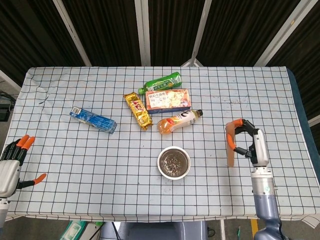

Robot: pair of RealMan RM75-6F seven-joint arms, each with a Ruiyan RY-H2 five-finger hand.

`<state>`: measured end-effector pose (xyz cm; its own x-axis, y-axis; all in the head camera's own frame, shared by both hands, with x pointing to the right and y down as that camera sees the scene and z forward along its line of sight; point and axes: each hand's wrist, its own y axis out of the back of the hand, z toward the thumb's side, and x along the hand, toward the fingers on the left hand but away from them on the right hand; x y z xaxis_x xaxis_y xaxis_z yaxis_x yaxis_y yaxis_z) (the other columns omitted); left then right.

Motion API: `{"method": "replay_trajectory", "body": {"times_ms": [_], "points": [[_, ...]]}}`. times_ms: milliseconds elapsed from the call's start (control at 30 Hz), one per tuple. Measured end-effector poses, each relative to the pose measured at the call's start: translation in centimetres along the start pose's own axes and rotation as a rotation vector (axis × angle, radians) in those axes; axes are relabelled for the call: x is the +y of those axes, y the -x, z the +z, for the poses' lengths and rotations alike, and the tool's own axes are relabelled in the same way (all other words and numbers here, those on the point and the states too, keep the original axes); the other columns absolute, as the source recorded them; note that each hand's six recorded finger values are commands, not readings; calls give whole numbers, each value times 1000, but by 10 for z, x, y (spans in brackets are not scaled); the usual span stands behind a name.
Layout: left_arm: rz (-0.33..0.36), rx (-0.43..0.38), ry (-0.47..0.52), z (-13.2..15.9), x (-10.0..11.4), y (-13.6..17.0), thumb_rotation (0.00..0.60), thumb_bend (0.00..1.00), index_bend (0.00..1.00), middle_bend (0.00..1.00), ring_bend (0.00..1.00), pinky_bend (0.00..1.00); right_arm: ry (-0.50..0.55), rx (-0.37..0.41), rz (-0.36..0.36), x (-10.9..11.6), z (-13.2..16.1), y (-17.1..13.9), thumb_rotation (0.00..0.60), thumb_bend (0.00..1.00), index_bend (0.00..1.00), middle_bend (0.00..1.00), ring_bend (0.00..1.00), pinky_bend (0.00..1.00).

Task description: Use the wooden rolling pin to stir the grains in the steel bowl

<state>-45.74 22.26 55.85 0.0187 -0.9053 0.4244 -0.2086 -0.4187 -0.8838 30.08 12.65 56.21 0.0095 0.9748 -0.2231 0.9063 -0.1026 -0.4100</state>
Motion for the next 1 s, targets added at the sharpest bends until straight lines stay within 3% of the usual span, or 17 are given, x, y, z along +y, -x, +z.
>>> {"method": "replay_trajectory", "body": {"times_ms": [167, 433, 700, 1000], "points": [[-3, 0, 6, 0, 0, 0, 600, 94, 0, 0, 0, 0, 94, 42, -57, -18, 6, -1, 600, 607, 769, 632, 540, 476], [-4, 3, 19, -1, 1, 0, 600, 94, 0, 0, 0, 0, 202, 188, -112, -59, 22, -10, 600, 606, 769, 632, 540, 476], [-1, 5, 25, -1, 1, -1, 600, 94, 0, 0, 0, 0, 218, 247, -87, -91, 18, -17, 600, 606, 769, 632, 540, 476], [1, 15, 22, -2, 1, -2, 600, 94, 0, 0, 0, 0, 268, 240, -30, -119, 12, -25, 600, 606, 769, 632, 540, 476]]}}
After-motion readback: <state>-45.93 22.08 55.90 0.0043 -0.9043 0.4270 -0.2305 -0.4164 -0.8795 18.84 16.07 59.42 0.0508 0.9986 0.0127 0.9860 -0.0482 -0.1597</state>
